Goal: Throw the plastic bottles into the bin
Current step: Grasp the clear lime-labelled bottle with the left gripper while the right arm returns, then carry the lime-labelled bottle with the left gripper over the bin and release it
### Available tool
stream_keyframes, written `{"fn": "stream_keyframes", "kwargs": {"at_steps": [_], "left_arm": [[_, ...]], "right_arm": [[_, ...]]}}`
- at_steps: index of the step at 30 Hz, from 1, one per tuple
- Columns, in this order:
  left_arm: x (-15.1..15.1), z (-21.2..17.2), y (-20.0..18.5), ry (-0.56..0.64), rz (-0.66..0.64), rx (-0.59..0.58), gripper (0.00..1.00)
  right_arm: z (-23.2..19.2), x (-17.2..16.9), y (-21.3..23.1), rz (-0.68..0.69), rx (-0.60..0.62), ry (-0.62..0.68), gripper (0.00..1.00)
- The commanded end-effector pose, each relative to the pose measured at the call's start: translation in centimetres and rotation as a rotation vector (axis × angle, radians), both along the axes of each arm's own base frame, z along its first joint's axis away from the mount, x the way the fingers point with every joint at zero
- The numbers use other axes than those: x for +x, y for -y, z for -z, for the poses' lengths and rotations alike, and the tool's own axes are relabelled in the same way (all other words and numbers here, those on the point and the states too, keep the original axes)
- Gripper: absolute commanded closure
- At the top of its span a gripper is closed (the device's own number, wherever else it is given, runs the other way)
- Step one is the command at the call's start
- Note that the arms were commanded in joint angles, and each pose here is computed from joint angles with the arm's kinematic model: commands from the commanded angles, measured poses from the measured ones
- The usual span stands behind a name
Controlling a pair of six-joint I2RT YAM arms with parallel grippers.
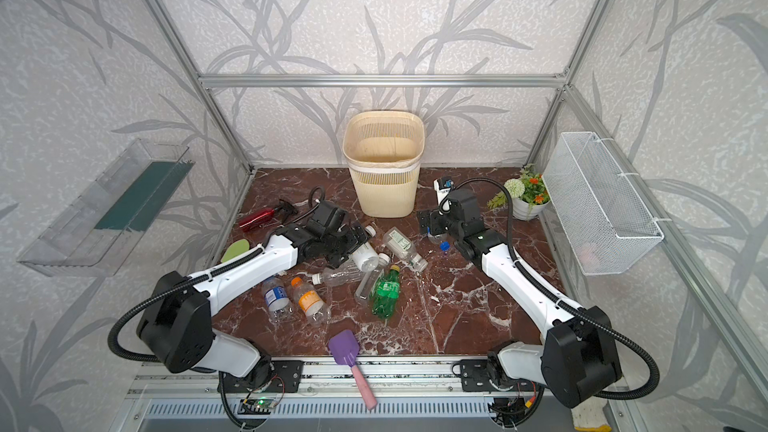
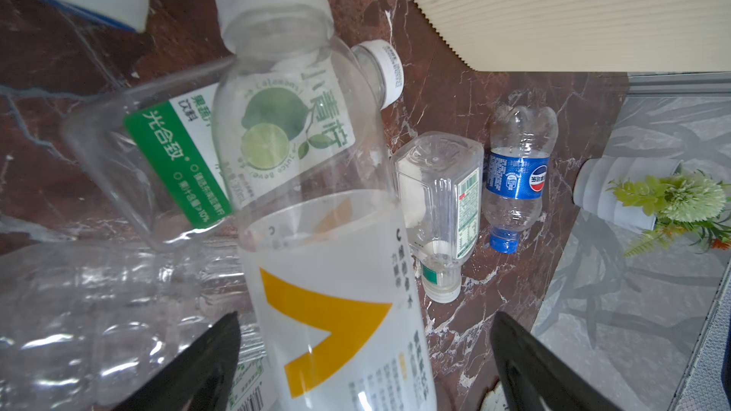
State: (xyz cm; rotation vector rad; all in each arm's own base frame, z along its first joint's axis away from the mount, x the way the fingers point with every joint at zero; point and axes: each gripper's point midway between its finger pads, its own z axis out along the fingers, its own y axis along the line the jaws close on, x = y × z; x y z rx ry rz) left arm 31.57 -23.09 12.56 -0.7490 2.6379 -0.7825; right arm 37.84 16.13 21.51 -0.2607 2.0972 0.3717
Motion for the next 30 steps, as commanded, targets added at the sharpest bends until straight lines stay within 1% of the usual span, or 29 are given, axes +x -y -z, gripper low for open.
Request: {"fn": "stream_keyframes", "kwargs": {"at_steps": [1,6,9,12,17,24,27,30], "left_arm": [[0.1,-0.4,0.5,-0.036,-0.028,-0.014,0.02],[0.1,1.7,0.4,-0.089,-0.014,0.034,0.02],[0.4,2.4,0.5,-0.098,0.008,0.064,0.03],[0.6,3.1,0.6,-0.107,0.03,0.088,0.08],[0.4,3.8,0.2,-0.115,0.049,0.128,0.19],[0.7,3.3,-0.9,-0.06,0.063,0.184,0.34],[1.0,2.5,-0.9,-0.016,0.075,0.183,0.38],[1.5,1.1,-1.6,0.053,0.085,0.213,0.39]], "right_arm": [[0.3,-0.3,0.2,0.006,0.04,0.003,0.02],[1.0,-0.6,0.9,0.022,0.068,-0.013,0.03],[0.9,-0.7,1.4,0.03,0.076,-0.009,0.03],[0.8,-0.7,1.9,0.039,0.09,-0.01,0.03],[0.9,-0.7,2.5,0.058,0.104,-0.012,0.05],[1.0,-0.7,2.8,0.076,0.112,-0.018,0.06],[0.7,-0.6,2.7,0.075,0.115,-0.018,0.07],[0.6,-0.6,2.8,0.081,0.11,-0.021,0.07]]}}
